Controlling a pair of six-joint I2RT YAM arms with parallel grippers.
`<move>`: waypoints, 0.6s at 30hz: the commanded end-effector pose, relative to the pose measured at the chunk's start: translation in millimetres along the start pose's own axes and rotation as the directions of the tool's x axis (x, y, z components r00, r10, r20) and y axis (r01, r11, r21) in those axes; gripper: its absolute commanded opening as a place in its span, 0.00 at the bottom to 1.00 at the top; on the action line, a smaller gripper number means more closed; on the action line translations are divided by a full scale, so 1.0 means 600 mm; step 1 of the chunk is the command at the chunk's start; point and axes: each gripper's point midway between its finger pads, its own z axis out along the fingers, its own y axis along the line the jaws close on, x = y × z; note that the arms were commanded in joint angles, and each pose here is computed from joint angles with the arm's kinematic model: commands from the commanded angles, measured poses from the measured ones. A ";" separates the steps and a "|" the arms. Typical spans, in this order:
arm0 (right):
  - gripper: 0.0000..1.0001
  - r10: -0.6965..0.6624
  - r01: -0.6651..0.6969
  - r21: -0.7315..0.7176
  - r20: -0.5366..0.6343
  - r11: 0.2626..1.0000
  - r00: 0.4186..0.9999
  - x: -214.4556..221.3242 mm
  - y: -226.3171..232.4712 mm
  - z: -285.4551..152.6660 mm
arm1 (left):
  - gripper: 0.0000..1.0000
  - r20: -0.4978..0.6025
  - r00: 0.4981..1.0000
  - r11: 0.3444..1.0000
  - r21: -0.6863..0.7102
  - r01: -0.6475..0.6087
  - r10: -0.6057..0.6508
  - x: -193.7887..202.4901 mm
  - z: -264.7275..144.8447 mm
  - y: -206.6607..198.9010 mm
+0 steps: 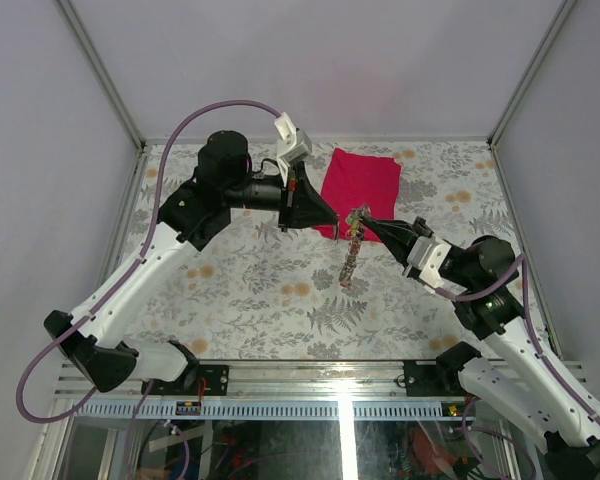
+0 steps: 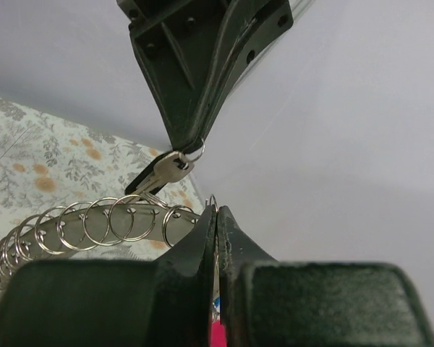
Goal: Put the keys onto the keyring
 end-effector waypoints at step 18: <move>0.00 -0.095 0.092 0.026 0.205 0.995 0.974 -0.100 -0.044 0.021 | 0.00 0.029 0.999 1.000 0.013 -0.015 0.015 -0.028 0.029 -0.008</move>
